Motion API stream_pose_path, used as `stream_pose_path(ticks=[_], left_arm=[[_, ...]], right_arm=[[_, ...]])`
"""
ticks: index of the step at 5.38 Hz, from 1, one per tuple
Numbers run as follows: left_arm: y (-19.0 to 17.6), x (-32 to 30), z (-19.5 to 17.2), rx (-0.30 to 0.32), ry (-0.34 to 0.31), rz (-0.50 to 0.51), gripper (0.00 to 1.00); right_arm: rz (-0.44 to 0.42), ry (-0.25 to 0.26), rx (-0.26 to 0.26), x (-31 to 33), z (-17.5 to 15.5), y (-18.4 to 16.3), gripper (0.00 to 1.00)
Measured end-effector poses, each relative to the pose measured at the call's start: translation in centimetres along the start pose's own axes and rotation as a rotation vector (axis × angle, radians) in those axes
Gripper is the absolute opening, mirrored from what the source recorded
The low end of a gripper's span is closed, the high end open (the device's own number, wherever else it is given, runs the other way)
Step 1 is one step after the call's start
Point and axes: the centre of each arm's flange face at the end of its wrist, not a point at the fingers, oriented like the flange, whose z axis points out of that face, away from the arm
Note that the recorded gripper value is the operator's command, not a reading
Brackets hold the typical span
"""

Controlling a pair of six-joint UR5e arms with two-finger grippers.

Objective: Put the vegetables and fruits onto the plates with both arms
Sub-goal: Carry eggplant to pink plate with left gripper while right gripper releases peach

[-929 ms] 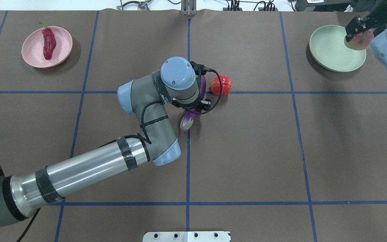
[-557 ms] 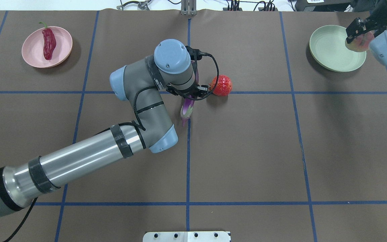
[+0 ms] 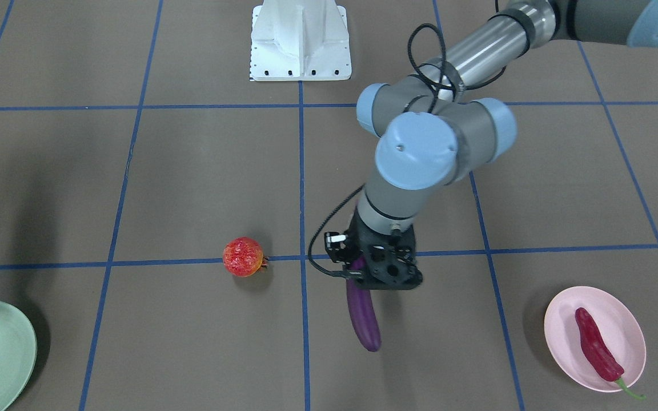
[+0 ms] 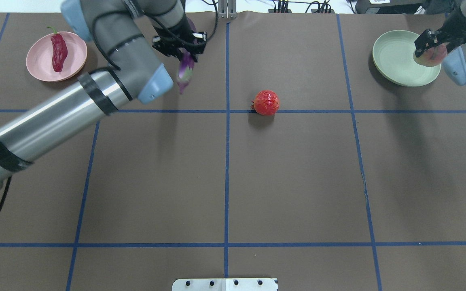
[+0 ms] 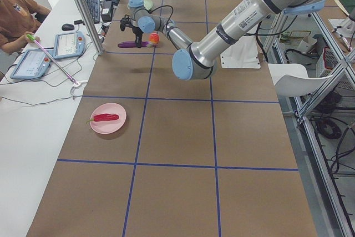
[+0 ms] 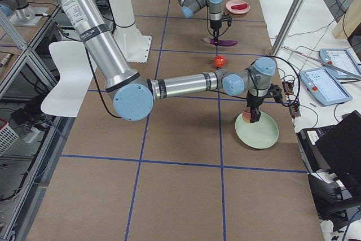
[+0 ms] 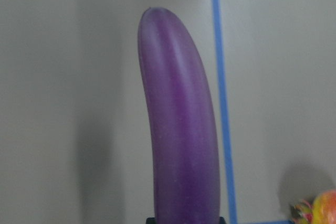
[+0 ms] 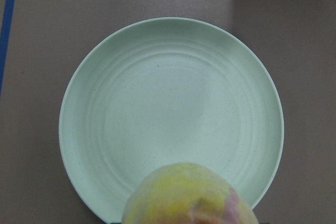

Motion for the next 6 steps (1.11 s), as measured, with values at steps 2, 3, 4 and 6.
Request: stream_pose_path(ticks=[2, 3, 4, 6], left_arm=[[-5.8, -11.1, -4.9, -0.009, -0.104, 0.128, 0.0], [-7.4, -17.5, -6.4, -0.007, -0.141, 0.184, 0.0], [-8.4, -23.5, -7.9, -0.004, -0.171, 0.225, 0.0], [-8.8, -31.4, -6.9, -0.033, -0.218, 0.225, 0.0]], right_arm=[[-0.054, 0.067, 0.02, -2.4, 2.4, 0.4, 0.37], [-0.063, 0.072, 0.022, -2.8, 2.9, 0.5, 0.89], [-0.073, 0.069, 0.024, -3.4, 3.2, 0.6, 1.0], [-0.076, 0.023, 0.038, -5.0, 2.4, 0.4, 1.0]])
